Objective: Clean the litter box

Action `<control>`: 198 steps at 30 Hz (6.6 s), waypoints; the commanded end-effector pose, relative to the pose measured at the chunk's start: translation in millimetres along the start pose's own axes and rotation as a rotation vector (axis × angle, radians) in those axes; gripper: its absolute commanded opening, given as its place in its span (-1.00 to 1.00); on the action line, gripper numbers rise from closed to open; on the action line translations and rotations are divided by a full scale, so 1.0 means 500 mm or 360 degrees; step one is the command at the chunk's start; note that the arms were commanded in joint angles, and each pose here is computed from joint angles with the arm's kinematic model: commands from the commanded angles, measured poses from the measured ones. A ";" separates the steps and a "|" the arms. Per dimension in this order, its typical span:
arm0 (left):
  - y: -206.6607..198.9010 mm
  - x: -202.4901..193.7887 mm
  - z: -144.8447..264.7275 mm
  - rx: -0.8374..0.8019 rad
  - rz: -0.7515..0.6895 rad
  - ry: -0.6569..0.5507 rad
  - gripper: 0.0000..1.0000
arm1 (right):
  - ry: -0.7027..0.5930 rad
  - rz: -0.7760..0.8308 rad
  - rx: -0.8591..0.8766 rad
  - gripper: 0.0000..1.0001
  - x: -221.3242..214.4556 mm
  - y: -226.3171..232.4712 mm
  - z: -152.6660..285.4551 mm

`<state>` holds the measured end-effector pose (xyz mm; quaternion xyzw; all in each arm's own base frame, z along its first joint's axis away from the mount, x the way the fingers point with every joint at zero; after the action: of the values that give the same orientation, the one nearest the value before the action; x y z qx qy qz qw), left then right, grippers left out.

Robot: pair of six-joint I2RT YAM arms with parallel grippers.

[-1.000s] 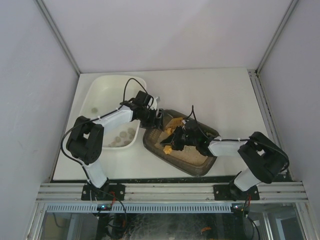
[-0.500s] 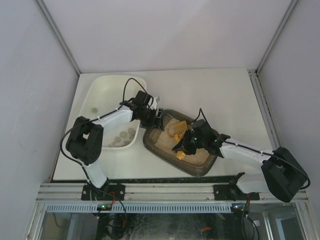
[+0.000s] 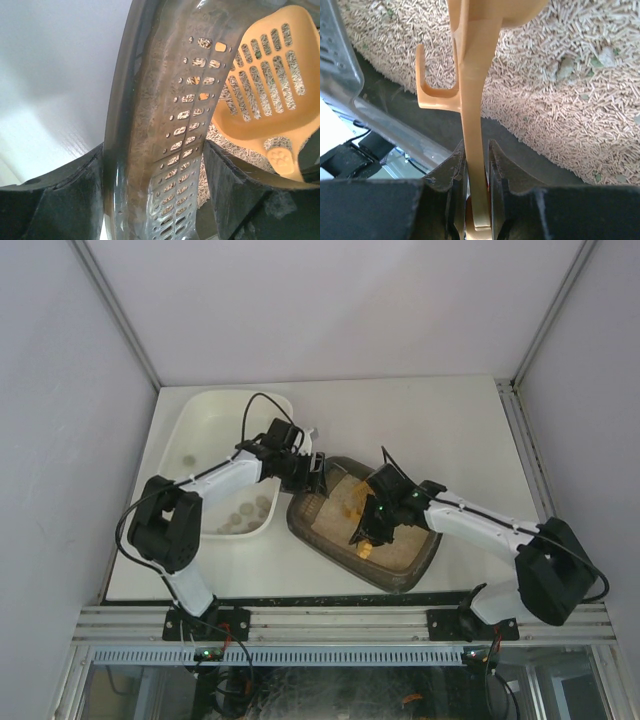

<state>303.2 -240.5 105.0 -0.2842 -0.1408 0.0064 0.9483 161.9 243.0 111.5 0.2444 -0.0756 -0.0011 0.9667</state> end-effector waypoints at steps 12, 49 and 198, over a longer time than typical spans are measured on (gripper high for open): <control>-0.098 0.072 0.103 -0.0300 -0.0047 -0.0325 0.47 | 0.0004 -0.0386 0.0292 -1.00 0.040 0.065 -0.141; -0.133 0.106 -0.020 -0.0822 -0.0453 0.0426 0.63 | -0.0159 -0.0115 0.0065 -1.00 0.085 0.046 -0.013; -0.166 -0.001 0.149 -0.1087 -0.0459 0.0651 -0.20 | 0.0125 -0.0219 0.0480 -1.00 -0.060 0.080 0.003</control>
<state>300.2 -247.0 117.3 -0.4569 0.0524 -0.1821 0.8691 129.3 265.4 123.5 0.3348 -0.0245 -0.0551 0.9403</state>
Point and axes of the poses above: each gripper's point midway between its finger pads, its own z axis back along the fingers, its own y axis along the line the jaws close on, x = y × z, the point moved 3 cm from there along z, back along the fingers, and after that the axes turned 15 degrees about z, right-handed, at the moved point
